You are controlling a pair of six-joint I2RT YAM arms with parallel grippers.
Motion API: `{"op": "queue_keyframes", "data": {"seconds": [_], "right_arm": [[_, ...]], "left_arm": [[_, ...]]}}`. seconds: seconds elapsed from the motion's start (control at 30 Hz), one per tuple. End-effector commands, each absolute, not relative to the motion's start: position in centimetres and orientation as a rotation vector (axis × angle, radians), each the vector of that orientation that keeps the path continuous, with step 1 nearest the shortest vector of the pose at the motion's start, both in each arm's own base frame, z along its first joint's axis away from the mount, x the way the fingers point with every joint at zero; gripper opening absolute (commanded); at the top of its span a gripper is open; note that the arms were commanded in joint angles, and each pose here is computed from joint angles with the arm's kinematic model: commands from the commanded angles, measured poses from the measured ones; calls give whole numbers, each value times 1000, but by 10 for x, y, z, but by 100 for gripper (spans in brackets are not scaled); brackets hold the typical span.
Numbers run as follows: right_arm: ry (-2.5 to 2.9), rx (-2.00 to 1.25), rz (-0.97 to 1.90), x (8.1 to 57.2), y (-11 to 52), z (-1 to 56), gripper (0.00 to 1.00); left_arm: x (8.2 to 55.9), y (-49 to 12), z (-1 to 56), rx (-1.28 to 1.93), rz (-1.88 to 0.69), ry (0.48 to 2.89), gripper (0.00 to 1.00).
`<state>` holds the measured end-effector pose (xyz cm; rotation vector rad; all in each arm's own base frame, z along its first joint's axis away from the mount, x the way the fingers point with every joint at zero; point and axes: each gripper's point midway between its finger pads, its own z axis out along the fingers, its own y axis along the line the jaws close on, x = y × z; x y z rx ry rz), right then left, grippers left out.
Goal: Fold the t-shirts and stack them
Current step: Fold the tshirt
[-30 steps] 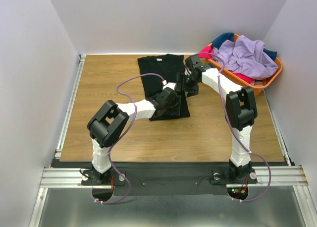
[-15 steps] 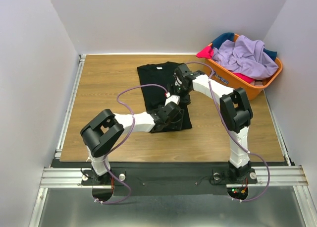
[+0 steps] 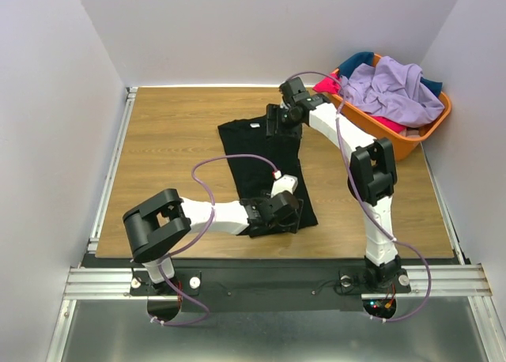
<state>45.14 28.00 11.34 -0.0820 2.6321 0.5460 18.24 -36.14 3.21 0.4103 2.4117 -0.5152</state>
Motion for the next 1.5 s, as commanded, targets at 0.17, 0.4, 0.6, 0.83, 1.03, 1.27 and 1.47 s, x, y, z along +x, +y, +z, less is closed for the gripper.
{"op": "queue_keyframes", "data": {"seconds": [0.17, 0.4, 0.6, 0.83, 1.03, 1.27, 1.47], "right_arm": [[2568, -64, 513, 440, 259, 151, 79], [2654, -28, 477, 384, 230, 139, 80], [2757, 28, 524, 316, 214, 121, 80], [2843, 105, 537, 231, 212, 91, 80], [2846, 204, 586, 191, 213, 77, 79], [2864, 212, 545, 178, 219, 59, 76], [2890, 203, 502, 177, 228, 41, 72]], "left_arm": [[156, -297, 22, 394, -202, 2600, 93], [193, -285, 103, 172, -329, 2461, 97], [189, -255, 134, -31, -541, 2393, 98], [138, -228, 84, -291, -780, 2501, 98], [118, -209, 77, -405, -911, 2474, 96], [108, -197, 66, -399, -874, 2512, 95], [108, -200, 58, -379, -837, 2550, 95]]}}
